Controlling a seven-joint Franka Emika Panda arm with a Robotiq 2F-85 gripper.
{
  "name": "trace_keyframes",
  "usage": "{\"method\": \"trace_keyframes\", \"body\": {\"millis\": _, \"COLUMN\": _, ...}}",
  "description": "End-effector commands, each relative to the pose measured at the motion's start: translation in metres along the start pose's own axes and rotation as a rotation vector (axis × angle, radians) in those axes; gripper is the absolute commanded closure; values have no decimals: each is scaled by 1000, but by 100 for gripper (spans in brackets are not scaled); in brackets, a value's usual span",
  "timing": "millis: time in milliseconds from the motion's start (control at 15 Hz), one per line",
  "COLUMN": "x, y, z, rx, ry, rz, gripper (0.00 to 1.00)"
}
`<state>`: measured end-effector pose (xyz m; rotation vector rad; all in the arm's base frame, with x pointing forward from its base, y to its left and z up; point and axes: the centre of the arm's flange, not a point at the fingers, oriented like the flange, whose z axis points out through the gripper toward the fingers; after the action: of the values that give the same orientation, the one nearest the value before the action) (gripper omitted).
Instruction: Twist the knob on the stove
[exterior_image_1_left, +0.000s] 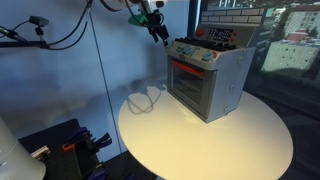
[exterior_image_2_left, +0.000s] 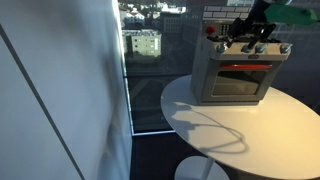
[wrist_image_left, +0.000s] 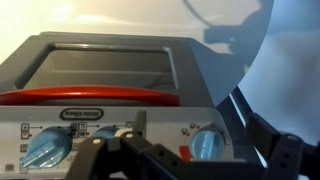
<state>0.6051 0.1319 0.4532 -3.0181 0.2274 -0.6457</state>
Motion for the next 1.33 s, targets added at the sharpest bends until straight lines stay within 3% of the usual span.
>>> {"method": "trace_keyframes", "body": {"millis": 0, "x": 0, "y": -1, "z": 1, "rx": 0, "ry": 0, "rz": 0, "gripper": 0}}
{"method": "trace_keyframes", "body": {"millis": 467, "x": 3, "y": -1, "z": 3, "rx": 5, "ry": 18, "rz": 1, "gripper": 0}}
{"method": "trace_keyframes", "body": {"millis": 1267, "x": 8, "y": -25, "z": 13, "rx": 3, "ry": 126, "rz": -61, "gripper": 0}}
